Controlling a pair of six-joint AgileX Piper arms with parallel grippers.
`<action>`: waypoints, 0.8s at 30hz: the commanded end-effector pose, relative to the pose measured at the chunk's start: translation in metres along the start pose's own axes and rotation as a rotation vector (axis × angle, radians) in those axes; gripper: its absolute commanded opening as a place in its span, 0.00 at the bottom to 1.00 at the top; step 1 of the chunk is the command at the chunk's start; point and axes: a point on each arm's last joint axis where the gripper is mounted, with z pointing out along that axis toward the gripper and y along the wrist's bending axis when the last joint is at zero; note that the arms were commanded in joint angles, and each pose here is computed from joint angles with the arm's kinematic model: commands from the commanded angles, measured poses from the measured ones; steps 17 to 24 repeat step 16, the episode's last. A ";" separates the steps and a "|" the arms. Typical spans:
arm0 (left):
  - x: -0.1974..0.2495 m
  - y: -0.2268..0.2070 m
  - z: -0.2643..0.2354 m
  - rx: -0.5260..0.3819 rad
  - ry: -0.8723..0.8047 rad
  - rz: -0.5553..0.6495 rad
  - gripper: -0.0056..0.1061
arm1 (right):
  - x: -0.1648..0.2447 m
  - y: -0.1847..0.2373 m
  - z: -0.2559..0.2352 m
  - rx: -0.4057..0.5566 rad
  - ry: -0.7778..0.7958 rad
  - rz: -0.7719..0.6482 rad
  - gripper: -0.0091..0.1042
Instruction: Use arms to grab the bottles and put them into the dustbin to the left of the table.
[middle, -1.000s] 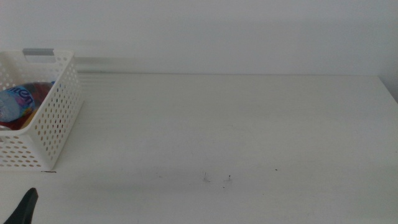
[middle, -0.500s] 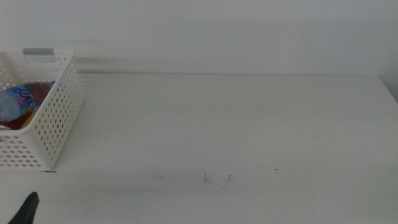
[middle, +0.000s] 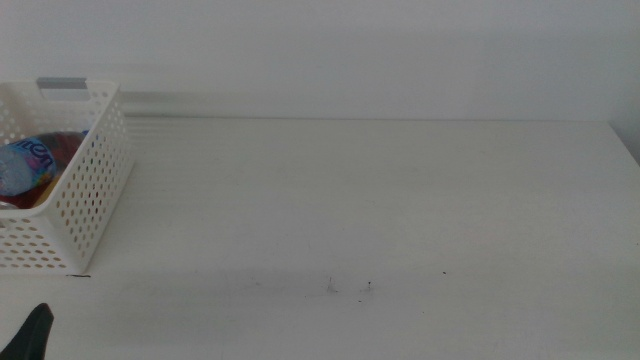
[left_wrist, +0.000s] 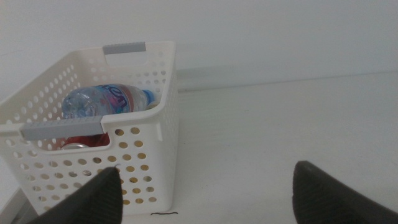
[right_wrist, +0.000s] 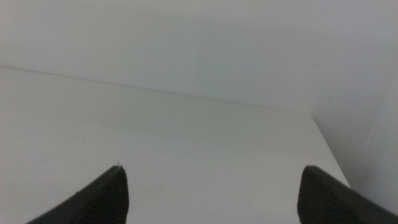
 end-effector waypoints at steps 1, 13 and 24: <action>-0.001 0.000 0.000 -0.001 -0.015 -0.007 0.89 | 0.000 -0.001 0.000 0.011 -0.006 -0.015 0.76; -0.001 0.001 0.000 -0.008 -0.015 0.027 0.89 | 0.000 -0.001 0.000 0.011 -0.006 -0.015 0.76; -0.001 0.001 0.000 -0.008 -0.015 0.027 0.89 | 0.000 -0.001 0.000 0.011 -0.006 -0.015 0.76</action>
